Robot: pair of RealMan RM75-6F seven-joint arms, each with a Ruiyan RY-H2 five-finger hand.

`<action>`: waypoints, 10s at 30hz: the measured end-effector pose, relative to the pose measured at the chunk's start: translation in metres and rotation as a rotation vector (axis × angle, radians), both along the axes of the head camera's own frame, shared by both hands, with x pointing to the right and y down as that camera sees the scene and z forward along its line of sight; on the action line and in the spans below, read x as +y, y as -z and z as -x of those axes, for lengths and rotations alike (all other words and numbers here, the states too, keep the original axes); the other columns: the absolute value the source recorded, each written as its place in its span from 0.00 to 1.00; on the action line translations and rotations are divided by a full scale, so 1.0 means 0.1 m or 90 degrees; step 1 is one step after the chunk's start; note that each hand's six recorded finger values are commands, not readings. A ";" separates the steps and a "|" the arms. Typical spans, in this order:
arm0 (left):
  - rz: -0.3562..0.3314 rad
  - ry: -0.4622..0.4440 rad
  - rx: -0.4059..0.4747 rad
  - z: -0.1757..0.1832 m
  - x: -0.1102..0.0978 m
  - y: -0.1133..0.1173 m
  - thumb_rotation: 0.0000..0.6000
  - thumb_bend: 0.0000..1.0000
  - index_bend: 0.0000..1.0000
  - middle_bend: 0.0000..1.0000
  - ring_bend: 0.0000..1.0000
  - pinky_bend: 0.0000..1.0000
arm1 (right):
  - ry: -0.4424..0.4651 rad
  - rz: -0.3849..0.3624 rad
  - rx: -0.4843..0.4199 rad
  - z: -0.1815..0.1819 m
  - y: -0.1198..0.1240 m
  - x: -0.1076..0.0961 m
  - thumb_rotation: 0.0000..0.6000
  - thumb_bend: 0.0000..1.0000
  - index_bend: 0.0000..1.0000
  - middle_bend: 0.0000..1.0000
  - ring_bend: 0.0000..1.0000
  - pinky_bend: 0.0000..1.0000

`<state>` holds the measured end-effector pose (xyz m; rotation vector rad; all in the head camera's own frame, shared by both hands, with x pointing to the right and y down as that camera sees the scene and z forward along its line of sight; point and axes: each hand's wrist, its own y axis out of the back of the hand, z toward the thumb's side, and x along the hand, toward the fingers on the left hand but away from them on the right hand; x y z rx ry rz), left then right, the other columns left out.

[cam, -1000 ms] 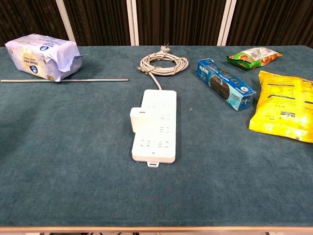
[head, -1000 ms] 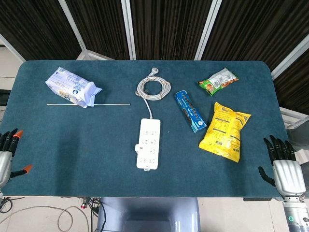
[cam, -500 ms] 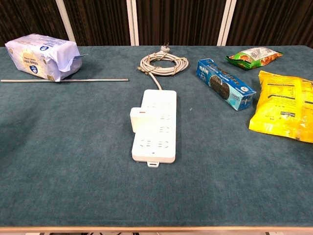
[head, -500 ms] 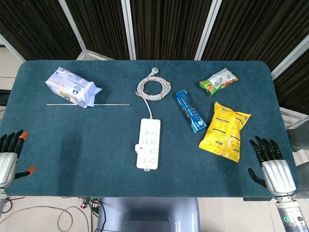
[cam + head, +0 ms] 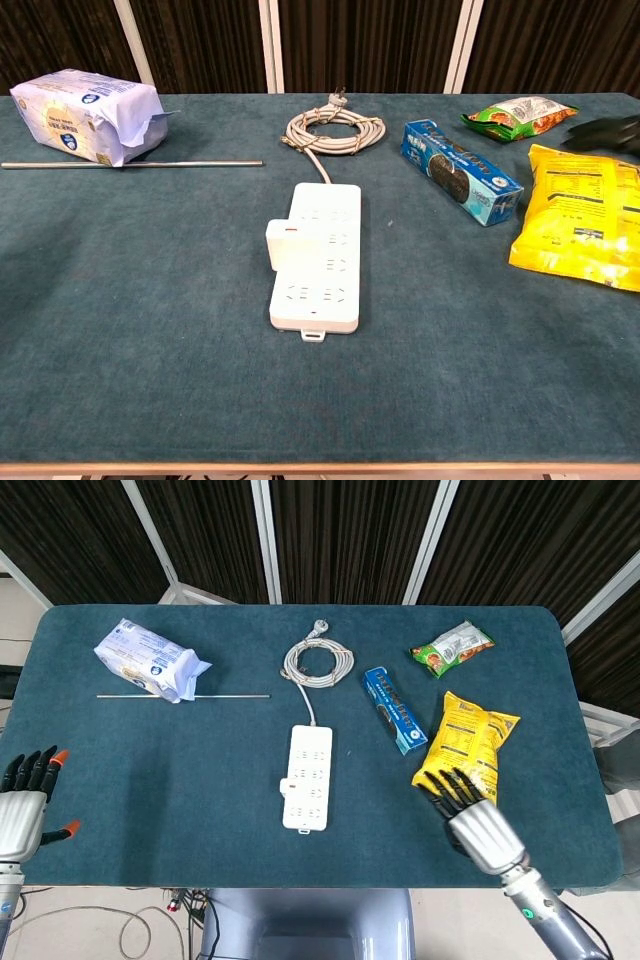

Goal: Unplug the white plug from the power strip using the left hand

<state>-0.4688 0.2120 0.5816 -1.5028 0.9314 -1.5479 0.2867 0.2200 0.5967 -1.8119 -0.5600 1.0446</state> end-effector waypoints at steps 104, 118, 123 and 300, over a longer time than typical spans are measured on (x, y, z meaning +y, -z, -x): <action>0.126 -0.254 0.123 -3.24 -0.72 -0.83 1.00 0.18 0.33 0.34 0.08 0.13 | 0.131 0.166 -0.049 1.67 -0.99 0.55 1.00 0.89 0.12 0.12 0.12 0.13; 0.153 -0.260 0.118 -3.42 -0.65 -1.01 1.00 0.21 0.36 0.37 0.10 0.13 | 0.124 0.166 -0.044 1.62 -1.01 0.53 1.00 0.89 0.12 0.12 0.12 0.13; 0.163 -0.259 0.117 -3.45 -0.61 -1.06 1.00 0.21 0.37 0.39 0.10 0.13 | 0.124 0.167 -0.044 1.62 -1.01 0.52 1.00 0.89 0.12 0.12 0.12 0.13; 0.084 -0.251 0.147 -3.55 -0.70 -1.12 1.00 0.37 0.73 0.76 0.31 0.23 | 0.122 0.198 -0.022 1.53 -1.14 0.67 1.00 0.89 0.12 0.12 0.12 0.13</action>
